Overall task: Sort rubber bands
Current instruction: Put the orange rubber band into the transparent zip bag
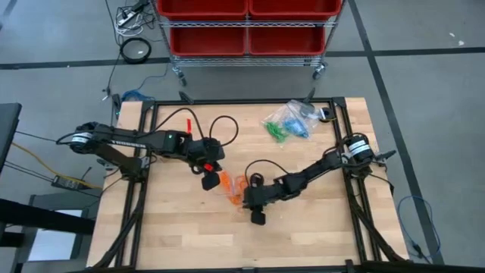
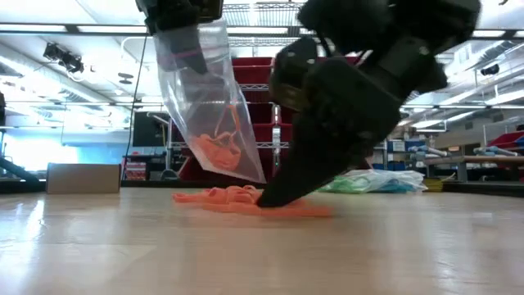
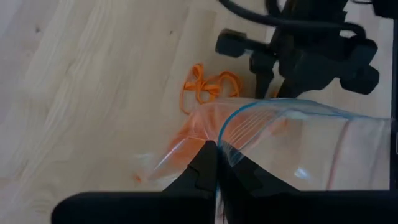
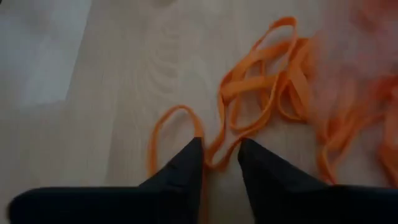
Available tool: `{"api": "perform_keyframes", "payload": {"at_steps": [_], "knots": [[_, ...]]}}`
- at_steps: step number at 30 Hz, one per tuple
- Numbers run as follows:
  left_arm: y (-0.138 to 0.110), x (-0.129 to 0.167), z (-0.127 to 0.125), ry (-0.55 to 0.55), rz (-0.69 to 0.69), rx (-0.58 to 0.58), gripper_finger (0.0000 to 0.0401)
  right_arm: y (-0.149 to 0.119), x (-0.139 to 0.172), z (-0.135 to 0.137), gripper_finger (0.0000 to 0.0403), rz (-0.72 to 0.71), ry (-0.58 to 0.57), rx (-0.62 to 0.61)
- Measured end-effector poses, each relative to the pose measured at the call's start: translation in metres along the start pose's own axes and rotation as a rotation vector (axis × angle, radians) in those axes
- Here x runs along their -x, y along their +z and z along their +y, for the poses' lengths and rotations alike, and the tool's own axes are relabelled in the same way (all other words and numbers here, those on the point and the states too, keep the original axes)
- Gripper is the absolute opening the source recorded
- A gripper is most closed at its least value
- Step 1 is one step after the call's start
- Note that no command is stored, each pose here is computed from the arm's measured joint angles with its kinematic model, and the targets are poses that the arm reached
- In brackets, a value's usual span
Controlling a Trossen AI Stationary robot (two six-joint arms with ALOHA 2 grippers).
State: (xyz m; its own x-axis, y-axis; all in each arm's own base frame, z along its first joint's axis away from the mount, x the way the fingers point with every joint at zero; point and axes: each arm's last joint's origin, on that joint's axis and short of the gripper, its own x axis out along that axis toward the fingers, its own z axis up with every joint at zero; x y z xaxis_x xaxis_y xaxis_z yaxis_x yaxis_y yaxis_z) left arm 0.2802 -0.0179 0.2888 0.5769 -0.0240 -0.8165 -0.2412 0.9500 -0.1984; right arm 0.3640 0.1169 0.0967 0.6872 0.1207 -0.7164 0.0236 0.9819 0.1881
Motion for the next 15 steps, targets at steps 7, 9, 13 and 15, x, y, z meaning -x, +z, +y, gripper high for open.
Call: {"api": "perform_keyframes", "payload": {"at_steps": [7, 9, 13, 15], "knots": [[0.000, 0.000, 0.000, 0.002, 0.004, -0.023, 0.0017, 0.009, 0.011, 0.003, 0.0003, 0.034, 0.034, 0.043], [0.000, 0.000, 0.000, 0.001, 0.003, -0.024, 0.0017, 0.011, 0.019, 0.004, 0.0001, 0.046, 0.034, 0.058], [0.000, 0.000, 0.000, 0.002, 0.004, -0.025, 0.0017, 0.027, 0.048, 0.012, 0.0001, -0.023, 0.005, 0.093], [0.000, 0.000, 0.000, 0.002, 0.005, -0.025, 0.0017, 0.036, 0.065, 0.017, 0.0001, -0.065, -0.014, 0.105]]}}
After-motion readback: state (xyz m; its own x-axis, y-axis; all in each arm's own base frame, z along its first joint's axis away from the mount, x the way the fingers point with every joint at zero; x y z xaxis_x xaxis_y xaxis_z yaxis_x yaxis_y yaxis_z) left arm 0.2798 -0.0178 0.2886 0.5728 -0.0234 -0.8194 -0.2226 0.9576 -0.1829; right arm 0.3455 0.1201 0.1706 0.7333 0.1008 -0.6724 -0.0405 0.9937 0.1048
